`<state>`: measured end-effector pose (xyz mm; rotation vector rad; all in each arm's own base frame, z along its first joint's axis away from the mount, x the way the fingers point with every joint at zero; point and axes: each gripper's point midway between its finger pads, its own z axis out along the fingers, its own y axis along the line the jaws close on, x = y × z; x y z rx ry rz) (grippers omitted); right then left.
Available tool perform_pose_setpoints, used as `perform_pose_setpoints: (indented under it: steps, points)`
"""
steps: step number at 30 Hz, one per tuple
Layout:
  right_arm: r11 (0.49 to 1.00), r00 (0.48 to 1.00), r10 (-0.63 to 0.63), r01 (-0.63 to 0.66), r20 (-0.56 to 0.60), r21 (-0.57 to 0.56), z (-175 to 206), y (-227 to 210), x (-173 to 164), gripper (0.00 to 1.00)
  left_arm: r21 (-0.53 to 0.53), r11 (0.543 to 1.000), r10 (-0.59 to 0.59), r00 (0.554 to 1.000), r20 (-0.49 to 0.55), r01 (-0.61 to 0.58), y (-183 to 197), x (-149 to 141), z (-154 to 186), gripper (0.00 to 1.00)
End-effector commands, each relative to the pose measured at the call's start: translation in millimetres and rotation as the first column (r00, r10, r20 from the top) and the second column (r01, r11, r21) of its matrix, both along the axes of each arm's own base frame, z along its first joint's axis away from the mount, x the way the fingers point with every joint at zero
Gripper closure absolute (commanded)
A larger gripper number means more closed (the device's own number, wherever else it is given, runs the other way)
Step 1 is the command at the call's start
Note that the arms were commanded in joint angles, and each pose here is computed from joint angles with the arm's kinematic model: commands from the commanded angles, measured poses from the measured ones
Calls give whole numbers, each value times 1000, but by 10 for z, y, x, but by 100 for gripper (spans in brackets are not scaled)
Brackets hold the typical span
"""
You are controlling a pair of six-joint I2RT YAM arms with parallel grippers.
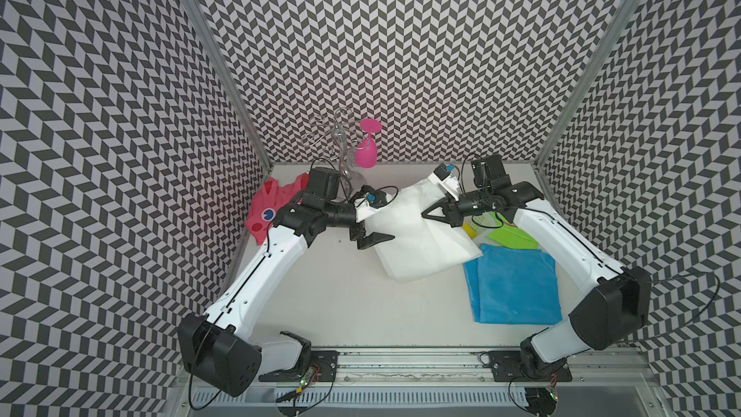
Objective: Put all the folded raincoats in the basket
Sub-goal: Pick up the raincoat from the corner of the board, then place the raincoat in the basket.
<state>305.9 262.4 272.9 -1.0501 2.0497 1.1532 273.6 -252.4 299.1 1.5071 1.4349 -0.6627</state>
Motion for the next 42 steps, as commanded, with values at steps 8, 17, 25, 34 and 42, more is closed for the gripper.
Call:
perform_pose_setpoints:
  steps: [8,17,25,34,42]
  points:
    - [934,979,-125,61,-162,-351,-768,-501,367,100,-12,1000,-11,1000,-14,11,-276,237,-190,0]
    - [914,986,-109,48,-129,-403,-988,-523,826,100,-21,971,228,952,-203,-237,177,520,-641,0]
    - [938,997,80,-82,-19,-337,-907,-388,831,100,40,859,502,823,-265,-511,504,804,-1019,2]
    - [939,972,148,-79,185,-335,-832,-348,1074,100,82,769,604,680,-416,-633,533,1013,-1287,10]
    - [945,961,170,-96,218,-311,-1031,-302,1201,100,126,743,634,629,-450,-658,398,1039,-1436,12]
